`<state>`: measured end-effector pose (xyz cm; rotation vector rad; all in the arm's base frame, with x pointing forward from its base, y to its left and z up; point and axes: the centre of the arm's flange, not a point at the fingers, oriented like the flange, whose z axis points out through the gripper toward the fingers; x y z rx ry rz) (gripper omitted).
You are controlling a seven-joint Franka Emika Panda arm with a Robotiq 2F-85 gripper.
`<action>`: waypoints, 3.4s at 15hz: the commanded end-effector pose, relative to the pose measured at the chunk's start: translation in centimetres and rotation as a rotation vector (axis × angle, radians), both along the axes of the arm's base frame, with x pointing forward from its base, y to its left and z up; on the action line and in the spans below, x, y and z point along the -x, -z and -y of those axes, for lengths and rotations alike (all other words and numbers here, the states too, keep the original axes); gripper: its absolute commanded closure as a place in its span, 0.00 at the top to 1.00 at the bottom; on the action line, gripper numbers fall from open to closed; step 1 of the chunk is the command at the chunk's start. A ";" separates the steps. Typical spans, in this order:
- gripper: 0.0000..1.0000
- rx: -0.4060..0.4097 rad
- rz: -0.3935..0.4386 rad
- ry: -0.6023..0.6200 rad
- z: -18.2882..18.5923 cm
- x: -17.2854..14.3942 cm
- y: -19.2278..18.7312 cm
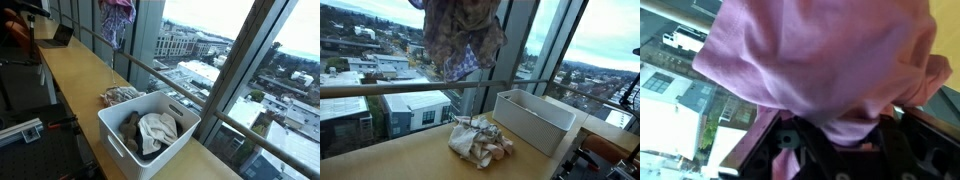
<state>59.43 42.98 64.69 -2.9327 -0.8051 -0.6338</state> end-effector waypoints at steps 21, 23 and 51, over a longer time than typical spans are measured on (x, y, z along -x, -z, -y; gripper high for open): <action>0.05 0.165 -0.470 0.111 10.3 -3.3 31.2; 0.05 0.174 -0.499 0.111 10.8 -2.6 32.7; 1.00 0.167 -0.429 0.389 30.9 -10.9 28.6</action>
